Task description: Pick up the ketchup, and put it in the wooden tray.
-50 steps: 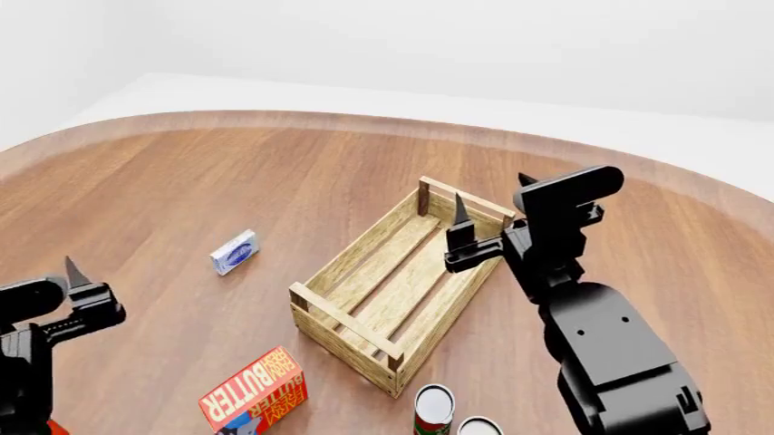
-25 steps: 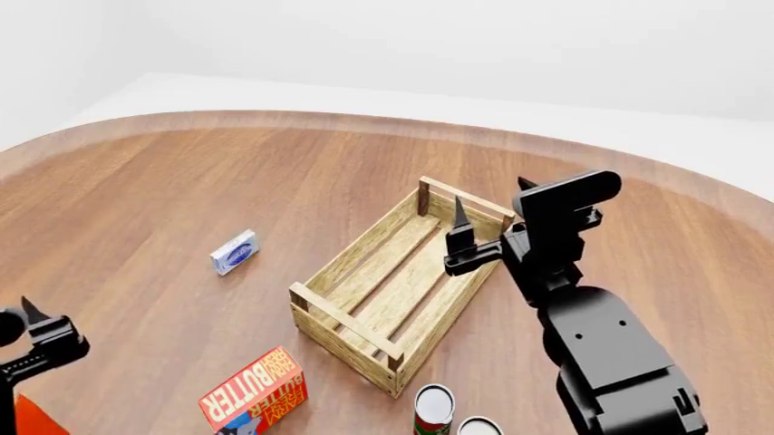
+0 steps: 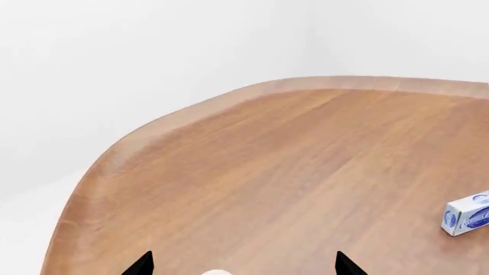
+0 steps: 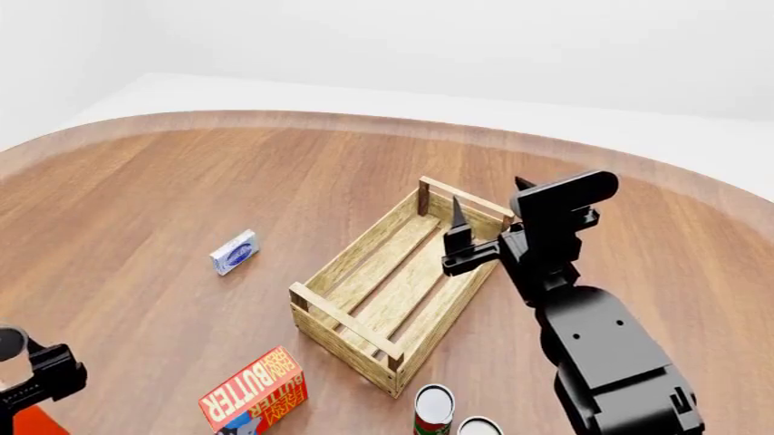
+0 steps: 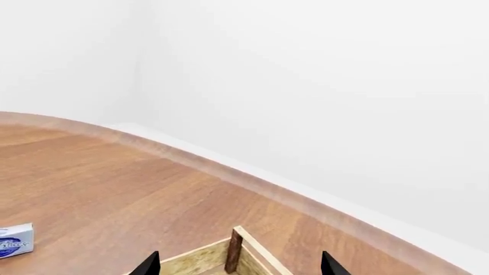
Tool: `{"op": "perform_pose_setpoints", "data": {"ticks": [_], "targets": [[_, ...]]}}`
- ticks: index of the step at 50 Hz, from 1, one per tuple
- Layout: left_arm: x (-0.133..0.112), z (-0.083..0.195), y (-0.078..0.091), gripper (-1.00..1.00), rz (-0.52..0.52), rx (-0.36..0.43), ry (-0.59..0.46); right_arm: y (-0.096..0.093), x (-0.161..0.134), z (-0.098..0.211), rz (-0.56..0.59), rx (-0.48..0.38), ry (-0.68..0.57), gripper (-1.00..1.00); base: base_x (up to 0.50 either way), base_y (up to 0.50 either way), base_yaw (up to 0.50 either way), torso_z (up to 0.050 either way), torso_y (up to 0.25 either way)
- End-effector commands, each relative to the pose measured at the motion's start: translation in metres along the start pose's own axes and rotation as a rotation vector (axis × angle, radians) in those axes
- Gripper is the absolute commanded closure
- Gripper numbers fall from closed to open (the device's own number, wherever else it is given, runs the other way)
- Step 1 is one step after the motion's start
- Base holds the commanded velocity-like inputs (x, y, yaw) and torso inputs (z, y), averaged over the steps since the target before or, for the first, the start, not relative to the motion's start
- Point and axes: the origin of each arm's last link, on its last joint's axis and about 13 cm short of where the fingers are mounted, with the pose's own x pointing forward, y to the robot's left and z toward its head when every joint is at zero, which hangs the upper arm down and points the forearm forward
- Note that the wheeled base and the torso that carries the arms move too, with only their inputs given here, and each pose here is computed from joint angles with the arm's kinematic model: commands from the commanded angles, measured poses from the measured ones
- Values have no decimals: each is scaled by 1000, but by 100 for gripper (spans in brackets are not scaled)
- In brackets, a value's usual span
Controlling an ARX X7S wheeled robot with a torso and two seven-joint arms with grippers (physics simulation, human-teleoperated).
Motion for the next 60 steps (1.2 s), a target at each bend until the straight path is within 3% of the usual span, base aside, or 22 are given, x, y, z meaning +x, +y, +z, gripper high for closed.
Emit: {"op": "perform_pose_setpoints", "data": {"ticks": [1,25,60], "targets": [[-2,-3,1,-100,-1,1,41,1,0,0,4,1,-1,-100,0,0,0,0,0],[1,-16,3,-100,26,-5,107,2,0,-3,9,3,5,-100,0,0,0,0,0],[22,-44,-8,-100,73,3,142,3,1,-5,18,-4,17,-100,0,0,0,0,0]]}}
